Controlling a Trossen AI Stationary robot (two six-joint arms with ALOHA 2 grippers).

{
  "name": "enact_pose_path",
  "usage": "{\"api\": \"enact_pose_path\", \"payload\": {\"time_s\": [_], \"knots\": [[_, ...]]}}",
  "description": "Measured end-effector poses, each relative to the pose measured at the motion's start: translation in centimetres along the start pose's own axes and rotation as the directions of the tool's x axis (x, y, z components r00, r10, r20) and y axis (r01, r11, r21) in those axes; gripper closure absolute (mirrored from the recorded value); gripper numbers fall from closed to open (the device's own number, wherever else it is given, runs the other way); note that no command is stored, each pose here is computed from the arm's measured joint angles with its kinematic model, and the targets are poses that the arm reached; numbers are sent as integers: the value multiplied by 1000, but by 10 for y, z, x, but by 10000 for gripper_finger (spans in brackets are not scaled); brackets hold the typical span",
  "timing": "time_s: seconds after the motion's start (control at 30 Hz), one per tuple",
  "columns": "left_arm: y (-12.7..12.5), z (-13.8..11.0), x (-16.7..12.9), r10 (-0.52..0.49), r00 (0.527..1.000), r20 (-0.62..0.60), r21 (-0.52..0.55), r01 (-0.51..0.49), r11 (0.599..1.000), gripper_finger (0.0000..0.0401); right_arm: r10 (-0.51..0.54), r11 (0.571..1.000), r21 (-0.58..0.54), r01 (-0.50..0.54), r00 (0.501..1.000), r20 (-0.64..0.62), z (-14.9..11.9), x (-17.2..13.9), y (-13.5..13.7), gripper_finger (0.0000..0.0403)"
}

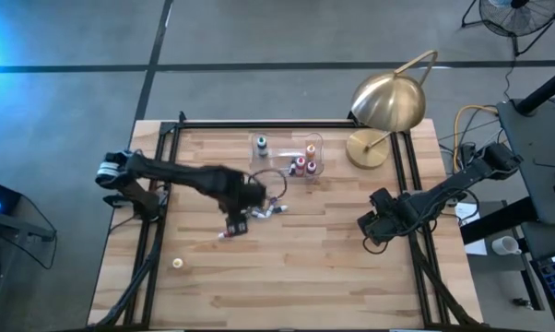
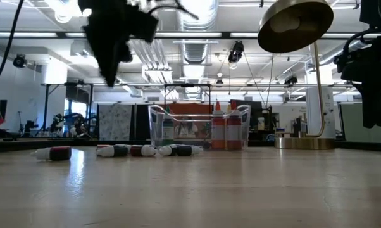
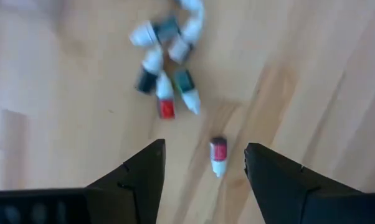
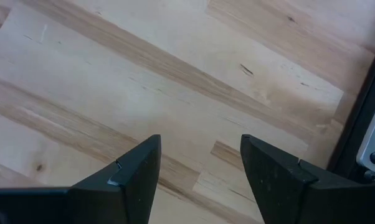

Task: Pick & Place food coloring
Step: Put the small black food coloring bottle into the transparent bin

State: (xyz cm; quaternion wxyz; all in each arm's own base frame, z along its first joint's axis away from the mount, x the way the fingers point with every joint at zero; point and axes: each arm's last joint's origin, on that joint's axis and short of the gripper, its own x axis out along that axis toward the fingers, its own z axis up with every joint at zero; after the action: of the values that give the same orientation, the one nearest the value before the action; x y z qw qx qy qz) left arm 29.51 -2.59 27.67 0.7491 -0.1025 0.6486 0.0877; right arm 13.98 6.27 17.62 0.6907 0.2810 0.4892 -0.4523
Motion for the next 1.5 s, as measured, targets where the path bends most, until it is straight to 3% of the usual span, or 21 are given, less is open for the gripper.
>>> {"api": "enact_pose_path", "payload": {"time_s": [0.27, 0.47, 0.57, 0.63, 0.73, 0.8, 0.9, 1.1, 1.33, 1.5], "knots": [[-35, -42, 60, -9, 997, -79, 87, 16, 996, 208, 1, 1000, -19, -1, 1000, 0, 0, 0, 0, 189], [-50, -57, 75, 11, 1000, -23, 87, -9, 996, 208, 10, 1000, -21, -10, 1000, -1, 0, 0, 1, 189], [-51, -60, 80, 8, 1000, -15, 66, -7, 998, 208, 126, 987, -97, -126, 992, -3, 0, 0, 13, 189], [-51, -62, 83, 10, 1000, -18, 53, -9, 999, 208, 275, 939, -216, -268, 962, 2, 0, -3, 28, 189], [-50, -64, 87, 12, 1000, -18, 33, -11, 999, 208, 465, 800, -444, -404, 885, 32, 5, -6, 53, 189], [-49, -65, 89, 13, 1000, -14, 26, -13, 1000, 208, 520, 719, -582, -380, 849, 89, 11, -4, 66, 189], [-49, -66, 93, 10, 1000, -2, 8, -10, 1000, 208, 530, 639, -720, -273, 834, 154, 24, 7, 80, 189], [-47, -68, 99, 6, 1000, 11, -30, -6, 1000, 208, 526, 525, -821, -223, 844, 106, 66, 31, 111, 189], [-46, -68, 101, 28, 999, 31, -39, -27, 999, 208, 502, 496, -846, -198, 860, 93, 113, 52, 151, 189], [-45, -67, 101, 42, 998, 46, -68, -39, 997, 208, 503, 394, -901, -180, 863, 47, 127, 62, 181, 189]]}}
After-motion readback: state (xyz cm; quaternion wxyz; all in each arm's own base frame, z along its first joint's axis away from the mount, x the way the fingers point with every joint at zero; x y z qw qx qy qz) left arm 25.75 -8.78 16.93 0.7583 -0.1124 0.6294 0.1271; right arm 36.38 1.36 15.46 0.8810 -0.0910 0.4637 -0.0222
